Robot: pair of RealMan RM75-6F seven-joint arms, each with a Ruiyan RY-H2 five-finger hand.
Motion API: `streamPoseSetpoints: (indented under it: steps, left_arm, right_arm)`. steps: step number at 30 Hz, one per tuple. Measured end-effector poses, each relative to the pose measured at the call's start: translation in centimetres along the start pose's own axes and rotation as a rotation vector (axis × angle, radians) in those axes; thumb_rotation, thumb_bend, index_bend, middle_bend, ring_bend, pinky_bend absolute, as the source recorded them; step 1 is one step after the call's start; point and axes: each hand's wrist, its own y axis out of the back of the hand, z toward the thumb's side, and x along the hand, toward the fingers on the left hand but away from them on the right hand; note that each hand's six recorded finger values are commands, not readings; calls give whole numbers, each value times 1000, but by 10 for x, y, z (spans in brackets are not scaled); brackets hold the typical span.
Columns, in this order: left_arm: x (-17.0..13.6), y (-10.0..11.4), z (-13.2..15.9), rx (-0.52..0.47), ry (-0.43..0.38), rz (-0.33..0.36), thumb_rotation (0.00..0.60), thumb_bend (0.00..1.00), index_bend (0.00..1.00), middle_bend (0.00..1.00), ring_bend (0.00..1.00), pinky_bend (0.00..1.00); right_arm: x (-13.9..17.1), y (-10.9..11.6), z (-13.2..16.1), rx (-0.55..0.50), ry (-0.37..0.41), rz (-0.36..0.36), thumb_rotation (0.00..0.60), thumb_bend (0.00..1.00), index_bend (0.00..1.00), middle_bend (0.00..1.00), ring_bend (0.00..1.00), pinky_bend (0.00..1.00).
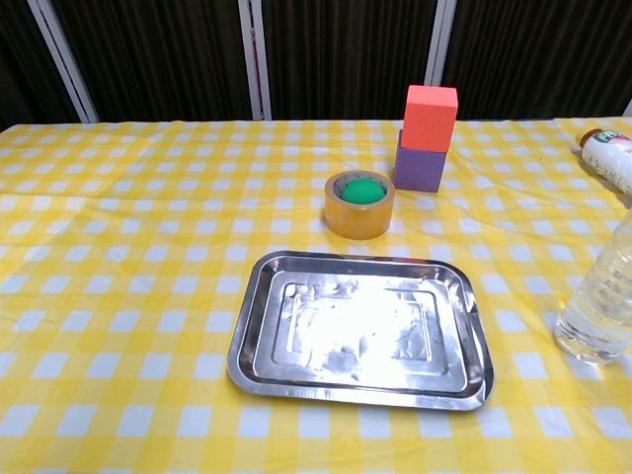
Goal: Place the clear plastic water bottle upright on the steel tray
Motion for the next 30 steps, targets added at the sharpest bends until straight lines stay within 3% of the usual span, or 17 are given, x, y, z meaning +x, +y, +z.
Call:
streamPoseSetpoints:
  steps: [17,26,30]
  left_arm:
    - [-2,-7,4,25,0,-36,600,146,150,2,0,0]
    - [-7,-6,3,26,14,-39,600,146,150,9,0,0]
    - [-10,-8,3,39,19,-47,600,146,150,9,0,0]
  right_arm:
    - [3,1,4,-18,6,8,600,125,84,32,0,0]
    - [0,-13,12,-40,30,71,600,125,88,44,0,0]
    - [-2,-22,23,-121,55,128,600,125,88,44,0,0]
